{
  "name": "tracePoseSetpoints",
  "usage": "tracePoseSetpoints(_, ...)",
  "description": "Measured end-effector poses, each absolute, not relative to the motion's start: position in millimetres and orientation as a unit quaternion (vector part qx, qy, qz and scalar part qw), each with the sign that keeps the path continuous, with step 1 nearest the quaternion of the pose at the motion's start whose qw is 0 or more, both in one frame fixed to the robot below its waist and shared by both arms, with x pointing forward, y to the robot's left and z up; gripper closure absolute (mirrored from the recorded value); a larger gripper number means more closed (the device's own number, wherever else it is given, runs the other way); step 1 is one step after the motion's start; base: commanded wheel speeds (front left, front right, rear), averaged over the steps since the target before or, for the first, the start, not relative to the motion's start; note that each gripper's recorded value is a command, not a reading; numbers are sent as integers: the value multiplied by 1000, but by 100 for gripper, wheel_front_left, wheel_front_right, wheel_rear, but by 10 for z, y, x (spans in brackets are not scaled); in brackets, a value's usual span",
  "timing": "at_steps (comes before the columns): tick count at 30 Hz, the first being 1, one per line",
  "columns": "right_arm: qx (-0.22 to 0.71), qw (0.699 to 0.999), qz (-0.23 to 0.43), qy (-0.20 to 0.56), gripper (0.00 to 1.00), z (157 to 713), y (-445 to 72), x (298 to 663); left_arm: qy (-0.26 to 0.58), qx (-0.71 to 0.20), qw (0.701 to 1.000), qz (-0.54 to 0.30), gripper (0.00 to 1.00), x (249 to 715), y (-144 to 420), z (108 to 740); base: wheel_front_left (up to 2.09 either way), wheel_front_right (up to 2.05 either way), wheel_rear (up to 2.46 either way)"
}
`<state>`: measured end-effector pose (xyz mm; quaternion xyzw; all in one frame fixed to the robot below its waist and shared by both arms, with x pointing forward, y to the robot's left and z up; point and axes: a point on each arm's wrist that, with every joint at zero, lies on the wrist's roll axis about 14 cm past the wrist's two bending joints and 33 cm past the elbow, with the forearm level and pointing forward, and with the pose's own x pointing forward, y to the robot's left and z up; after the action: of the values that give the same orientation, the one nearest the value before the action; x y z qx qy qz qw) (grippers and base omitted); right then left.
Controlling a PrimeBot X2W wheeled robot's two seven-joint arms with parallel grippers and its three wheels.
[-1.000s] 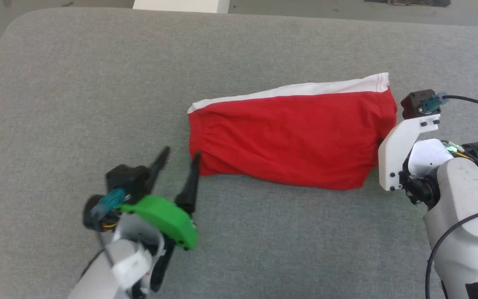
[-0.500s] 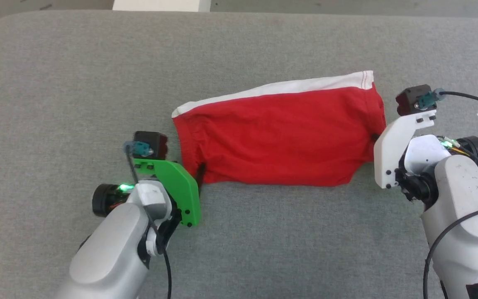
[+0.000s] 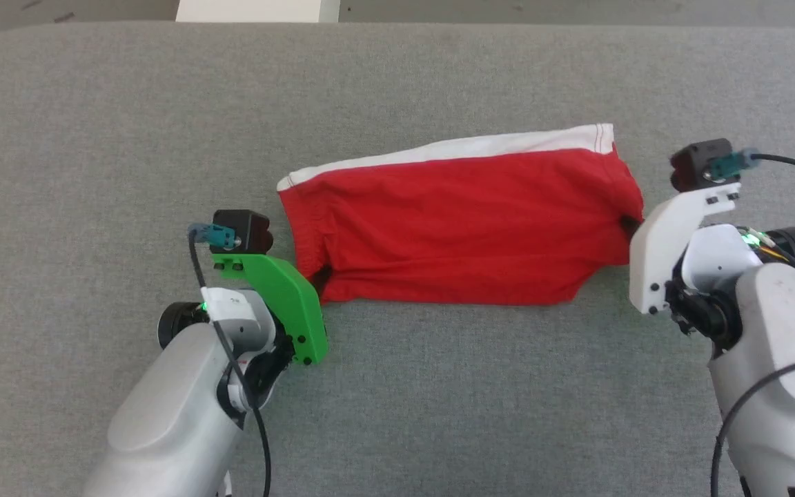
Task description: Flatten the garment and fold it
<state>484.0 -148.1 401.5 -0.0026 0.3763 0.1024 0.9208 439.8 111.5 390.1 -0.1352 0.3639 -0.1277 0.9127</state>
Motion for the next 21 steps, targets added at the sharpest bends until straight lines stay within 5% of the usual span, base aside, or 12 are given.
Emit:
tracePoseSetpoints(10,40,926,93,365,100,4164,-1602,4339,362,-174,906,-130,100,4116,1297,4154,0,0,0)
tracePoseSetpoints(19,79,901,88,418,100,4019,-1566,3644,458,-205,858,-113,100,3395,1380,3951,0,0,0)
tracePoseSetpoints(20,82,897,87,425,100,3990,-1566,3594,465,-210,853,-111,95,3328,1369,3919,0,0,0)
tracePoseSetpoints(21,82,895,85,431,100,3960,-1573,3550,469,-215,849,-109,58,3282,1360,3901,0,0,0)
